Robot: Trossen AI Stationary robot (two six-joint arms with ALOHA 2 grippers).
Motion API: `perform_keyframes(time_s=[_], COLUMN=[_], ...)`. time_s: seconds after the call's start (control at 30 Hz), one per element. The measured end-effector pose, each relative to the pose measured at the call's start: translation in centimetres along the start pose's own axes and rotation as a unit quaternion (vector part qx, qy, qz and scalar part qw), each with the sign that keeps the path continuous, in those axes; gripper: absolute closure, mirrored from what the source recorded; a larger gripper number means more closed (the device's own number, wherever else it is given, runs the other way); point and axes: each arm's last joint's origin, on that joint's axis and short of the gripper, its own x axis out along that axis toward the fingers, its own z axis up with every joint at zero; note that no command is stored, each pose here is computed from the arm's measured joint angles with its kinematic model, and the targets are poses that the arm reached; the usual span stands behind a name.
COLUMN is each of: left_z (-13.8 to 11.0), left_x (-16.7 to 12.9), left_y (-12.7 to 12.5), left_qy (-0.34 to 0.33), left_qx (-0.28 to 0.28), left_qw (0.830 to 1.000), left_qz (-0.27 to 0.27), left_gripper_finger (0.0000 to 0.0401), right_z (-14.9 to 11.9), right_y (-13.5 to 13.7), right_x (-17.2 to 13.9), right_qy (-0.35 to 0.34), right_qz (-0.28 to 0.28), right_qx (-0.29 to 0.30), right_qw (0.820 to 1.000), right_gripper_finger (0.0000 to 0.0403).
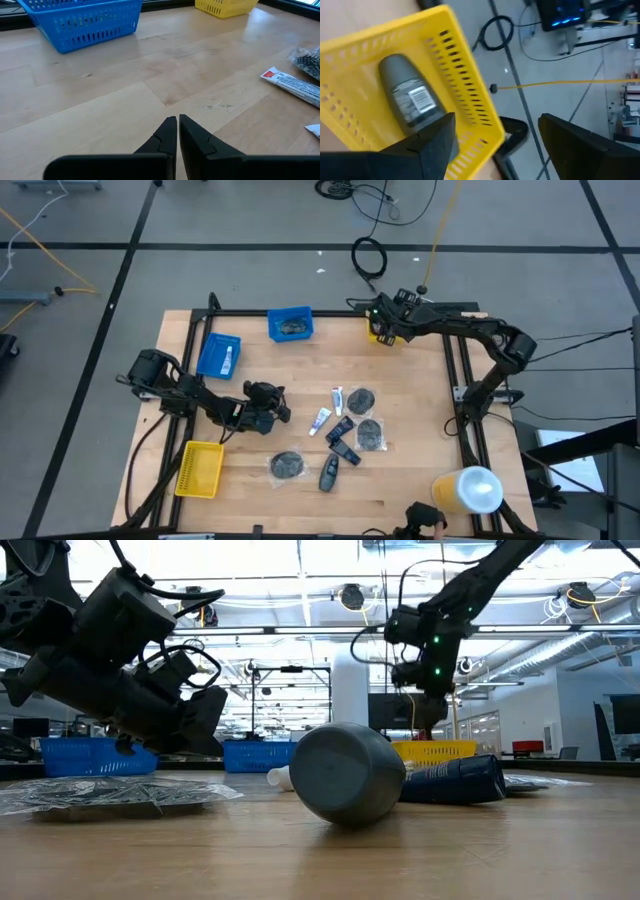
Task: Pick & Place Travel size toiletries
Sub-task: Put the blue shave cream into the bottom yellow bin
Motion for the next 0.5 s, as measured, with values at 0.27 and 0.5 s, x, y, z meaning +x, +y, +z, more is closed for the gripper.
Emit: perform_keyframes(time_s=[0.27, 0.5], left_z=[0.0, 0.0], left_x=[0.0, 0.0], left_y=[0.0, 0.0], left_qy=[0.000, 0.000], left_qx=[0.002, 0.002], left_qw=[1.000, 1.000], left_qz=[0.000, 0.000], left_gripper_finger=[0.0382, 0.0382], right_z=[1.0, 1.0], right_y=[0.4, 6.9], right_x=[-5.9, -9.3], right_qy=[-0.118, -0.279], right_qz=[0.077, 0.252], right_qx=[0.087, 0.096], right_qw=[0.986, 0.922], right_gripper_finger=[0.0134, 0.0146])
